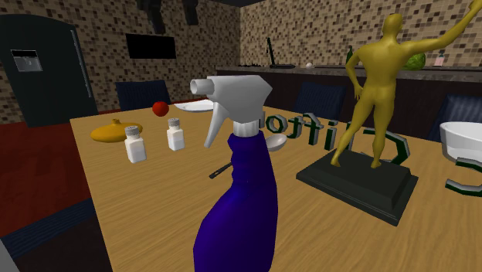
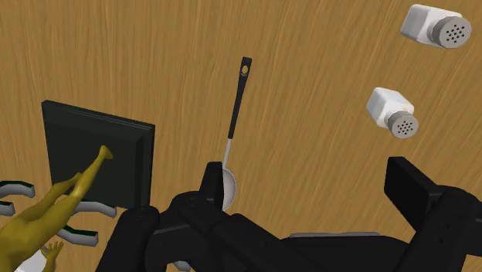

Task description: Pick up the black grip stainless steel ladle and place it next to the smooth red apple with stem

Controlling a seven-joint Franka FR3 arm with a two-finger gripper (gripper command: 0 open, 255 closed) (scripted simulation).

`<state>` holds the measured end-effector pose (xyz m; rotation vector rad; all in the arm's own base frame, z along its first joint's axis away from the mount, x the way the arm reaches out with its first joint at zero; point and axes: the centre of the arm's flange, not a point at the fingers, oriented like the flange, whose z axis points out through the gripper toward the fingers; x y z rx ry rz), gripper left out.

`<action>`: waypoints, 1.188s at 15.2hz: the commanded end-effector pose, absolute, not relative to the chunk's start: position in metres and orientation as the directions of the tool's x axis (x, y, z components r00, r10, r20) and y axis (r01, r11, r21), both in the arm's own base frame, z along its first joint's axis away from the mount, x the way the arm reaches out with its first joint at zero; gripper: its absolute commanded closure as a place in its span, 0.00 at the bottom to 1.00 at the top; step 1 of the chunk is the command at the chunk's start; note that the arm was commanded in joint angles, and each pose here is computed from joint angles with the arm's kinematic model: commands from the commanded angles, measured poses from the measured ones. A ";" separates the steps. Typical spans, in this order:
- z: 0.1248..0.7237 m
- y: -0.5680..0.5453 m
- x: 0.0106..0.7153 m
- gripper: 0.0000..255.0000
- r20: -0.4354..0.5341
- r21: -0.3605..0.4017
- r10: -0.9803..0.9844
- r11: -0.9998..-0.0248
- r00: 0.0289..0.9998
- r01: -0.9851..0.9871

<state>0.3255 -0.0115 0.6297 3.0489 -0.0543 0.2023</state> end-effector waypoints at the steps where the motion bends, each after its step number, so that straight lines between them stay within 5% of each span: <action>1: 0.630 -0.011 0.326 0.00 0.133 0.083 -0.030 -0.996 0.991 -0.041; 18: 0.446 -0.071 0.451 0.00 0.054 0.103 -0.217 -0.970 0.975 -0.222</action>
